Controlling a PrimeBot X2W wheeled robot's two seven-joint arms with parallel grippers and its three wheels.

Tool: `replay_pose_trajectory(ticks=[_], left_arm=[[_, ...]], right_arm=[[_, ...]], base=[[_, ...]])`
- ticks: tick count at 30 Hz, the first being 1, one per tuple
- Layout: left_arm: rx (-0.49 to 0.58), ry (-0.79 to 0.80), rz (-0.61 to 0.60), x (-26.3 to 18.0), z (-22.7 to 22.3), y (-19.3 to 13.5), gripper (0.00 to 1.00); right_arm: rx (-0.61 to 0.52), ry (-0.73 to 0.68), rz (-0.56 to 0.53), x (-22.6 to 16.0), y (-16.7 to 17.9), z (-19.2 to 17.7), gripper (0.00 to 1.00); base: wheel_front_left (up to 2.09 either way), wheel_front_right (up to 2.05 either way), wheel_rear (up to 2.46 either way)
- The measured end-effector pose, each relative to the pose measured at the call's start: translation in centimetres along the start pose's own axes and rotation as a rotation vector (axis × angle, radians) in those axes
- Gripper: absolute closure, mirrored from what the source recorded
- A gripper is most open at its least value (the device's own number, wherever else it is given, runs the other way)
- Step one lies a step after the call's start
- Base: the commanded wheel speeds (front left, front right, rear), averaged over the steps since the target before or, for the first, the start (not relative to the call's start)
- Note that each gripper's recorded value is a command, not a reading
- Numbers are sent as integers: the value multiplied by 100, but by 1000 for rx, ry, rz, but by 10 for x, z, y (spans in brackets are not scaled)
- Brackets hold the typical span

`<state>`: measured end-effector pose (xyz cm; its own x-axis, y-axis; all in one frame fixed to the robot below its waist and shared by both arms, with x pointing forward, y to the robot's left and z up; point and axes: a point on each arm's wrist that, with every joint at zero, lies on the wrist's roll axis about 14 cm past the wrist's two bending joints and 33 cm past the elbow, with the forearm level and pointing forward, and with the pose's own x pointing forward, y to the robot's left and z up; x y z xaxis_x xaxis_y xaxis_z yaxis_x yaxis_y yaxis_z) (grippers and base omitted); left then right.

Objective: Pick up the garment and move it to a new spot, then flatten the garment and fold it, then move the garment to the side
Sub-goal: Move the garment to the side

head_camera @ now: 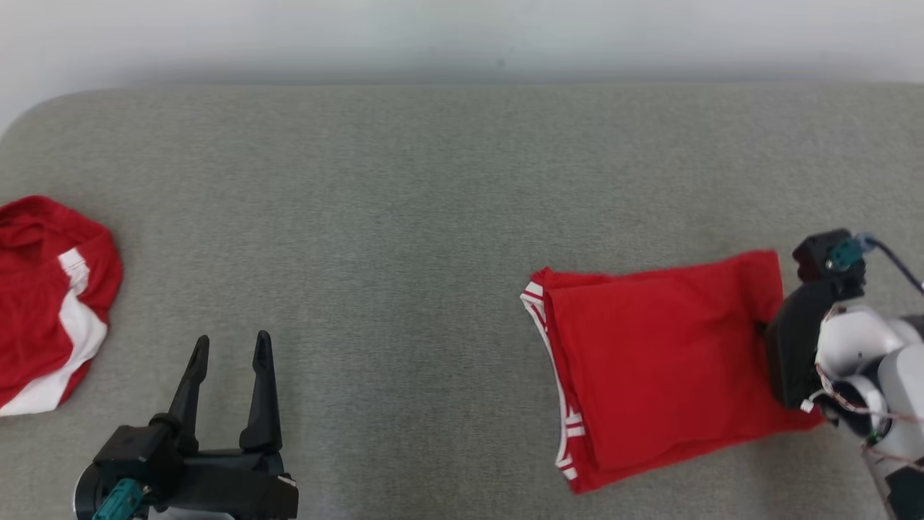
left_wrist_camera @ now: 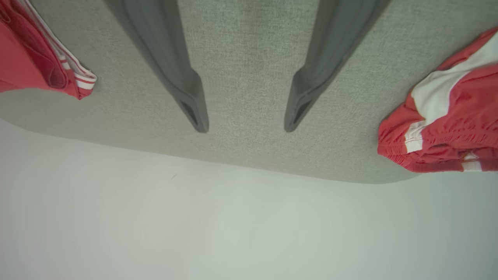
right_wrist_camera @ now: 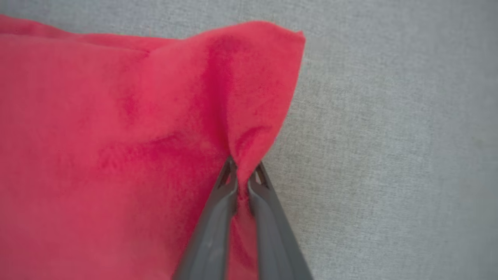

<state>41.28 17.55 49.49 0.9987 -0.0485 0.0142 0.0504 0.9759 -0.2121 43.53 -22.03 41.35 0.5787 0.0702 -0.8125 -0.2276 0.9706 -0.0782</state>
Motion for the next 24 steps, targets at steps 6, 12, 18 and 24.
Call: replay_pose_trajectory(ticks=[6,12,18,24], left_arm=[[-7,27,-80,17,-13,-23,0],[-2,44,-181,36,-25,-53,0],[-19,50,-277,55,-34,-86,0],[-36,80,-352,70,-51,-111,0]], right_arm=[[31,-53,-85,-11,-43,14,100],[31,-74,-221,-26,-95,11,100],[35,-95,-351,-46,-147,9,100],[21,-115,-427,-53,-176,7,100]], base=[[0,0,0],[0,0,0],[0,0,0],[0,0,0]])
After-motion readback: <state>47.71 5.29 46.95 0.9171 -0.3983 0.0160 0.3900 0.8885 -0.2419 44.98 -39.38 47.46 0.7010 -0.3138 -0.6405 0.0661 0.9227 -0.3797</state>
